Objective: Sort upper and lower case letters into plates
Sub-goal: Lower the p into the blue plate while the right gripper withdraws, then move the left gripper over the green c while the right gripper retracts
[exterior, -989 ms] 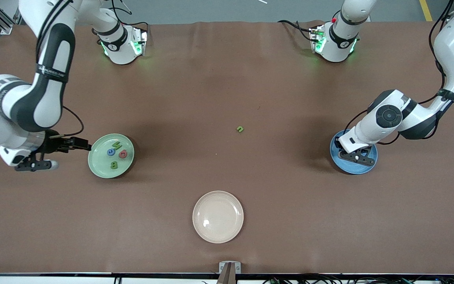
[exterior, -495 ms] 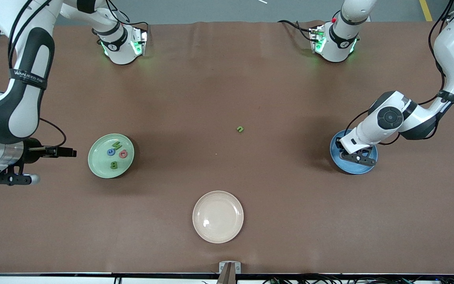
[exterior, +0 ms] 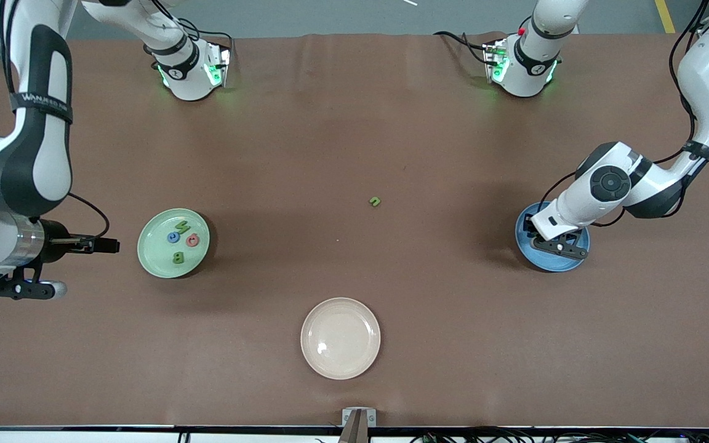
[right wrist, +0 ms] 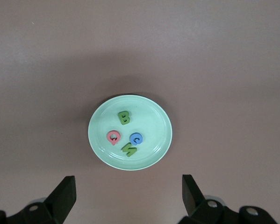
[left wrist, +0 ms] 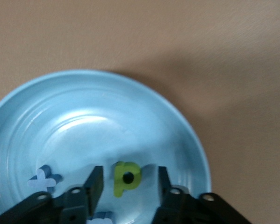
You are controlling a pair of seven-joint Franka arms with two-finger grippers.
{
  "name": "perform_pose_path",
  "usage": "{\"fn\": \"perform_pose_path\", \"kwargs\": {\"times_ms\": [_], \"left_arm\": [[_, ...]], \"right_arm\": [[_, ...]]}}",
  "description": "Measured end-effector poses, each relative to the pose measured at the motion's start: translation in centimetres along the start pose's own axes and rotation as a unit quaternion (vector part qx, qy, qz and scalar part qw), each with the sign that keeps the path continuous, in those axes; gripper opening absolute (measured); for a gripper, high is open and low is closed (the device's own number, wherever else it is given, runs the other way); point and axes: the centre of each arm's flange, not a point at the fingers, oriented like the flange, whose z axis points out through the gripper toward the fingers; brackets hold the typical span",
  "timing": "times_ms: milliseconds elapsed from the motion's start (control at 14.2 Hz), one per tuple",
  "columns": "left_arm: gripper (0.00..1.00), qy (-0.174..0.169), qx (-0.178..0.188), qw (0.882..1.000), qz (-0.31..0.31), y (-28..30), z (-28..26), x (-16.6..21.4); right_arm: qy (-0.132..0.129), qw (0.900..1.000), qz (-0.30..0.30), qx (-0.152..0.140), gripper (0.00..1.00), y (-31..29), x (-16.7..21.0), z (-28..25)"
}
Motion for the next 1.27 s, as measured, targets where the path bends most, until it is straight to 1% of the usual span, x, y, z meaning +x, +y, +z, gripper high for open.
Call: {"fn": "perform_pose_path", "kwargs": {"times_ms": [71, 141, 283, 424, 565, 636, 777, 848, 919, 1060, 1201, 1272], "left_arm": [[0.72, 0.004, -0.001, 1.0, 0.003, 0.6, -0.7, 0.3], [0.83, 0.005, -0.005, 1.0, 0.0, 1.5, -1.7, 0.5], [1.0, 0.003, -0.017, 1.0, -0.02, 3.9, -4.1, 1.1], [1.0, 0.003, -0.032, 0.998, -0.058, 6.4, -6.7, 1.7], [1.0, -0.004, -0.053, 0.993, -0.106, 9.2, -8.9, 2.1], [1.0, -0.009, -0.058, 0.99, -0.129, 10.9, -9.8, 2.4], [1.0, -0.015, -0.055, 0.982, -0.179, 15.7, -11.1, 3.1], [1.0, -0.018, -0.047, 0.978, -0.204, 18.9, -11.8, 3.4], [1.0, -0.021, -0.039, 0.973, -0.227, 22.2, -12.6, 3.6], [1.0, -0.032, -0.037, 0.963, -0.265, 27.6, -14.0, 3.9], [1.0, -0.054, -0.033, 0.951, -0.301, 30.9, -13.2, 4.5], [1.0, -0.063, -0.025, 0.943, -0.325, 32.3, -12.1, 4.9]], "right_arm": [[0.005, 1.0, -0.001, -0.003, 1.0, -0.6, -0.5, -0.9], [0.009, 1.0, -0.001, -0.002, 1.0, -0.8, -1.1, -1.6], [0.009, 1.0, -0.001, 0.001, 1.0, -0.1, -2.2, -2.2], [0.006, 1.0, -0.001, 0.002, 1.0, 0.7, -3.4, -2.3], [0.009, 1.0, -0.007, 0.001, 1.0, 0.8, -5.0, -2.6], [0.013, 1.0, -0.01, 0.002, 1.0, 0.7, -6.0, -2.8], [0.018, 1.0, -0.013, 0.003, 1.0, 0.6, -7.8, -3.1], [0.019, 1.0, -0.013, 0.002, 1.0, 0.7, -8.6, -3.4], [0.02, 1.0, -0.014, 0.002, 1.0, 0.7, -9.2, -3.6], [0.023, 1.0, -0.015, 0.002, 1.0, 0.7, -9.7, -4.0], [0.022, 1.0, -0.015, 0.002, 1.0, 0.6, -9.9, -3.9], [0.021, 1.0, -0.015, 0.002, 1.0, 0.6, -9.9, -3.8]]}}
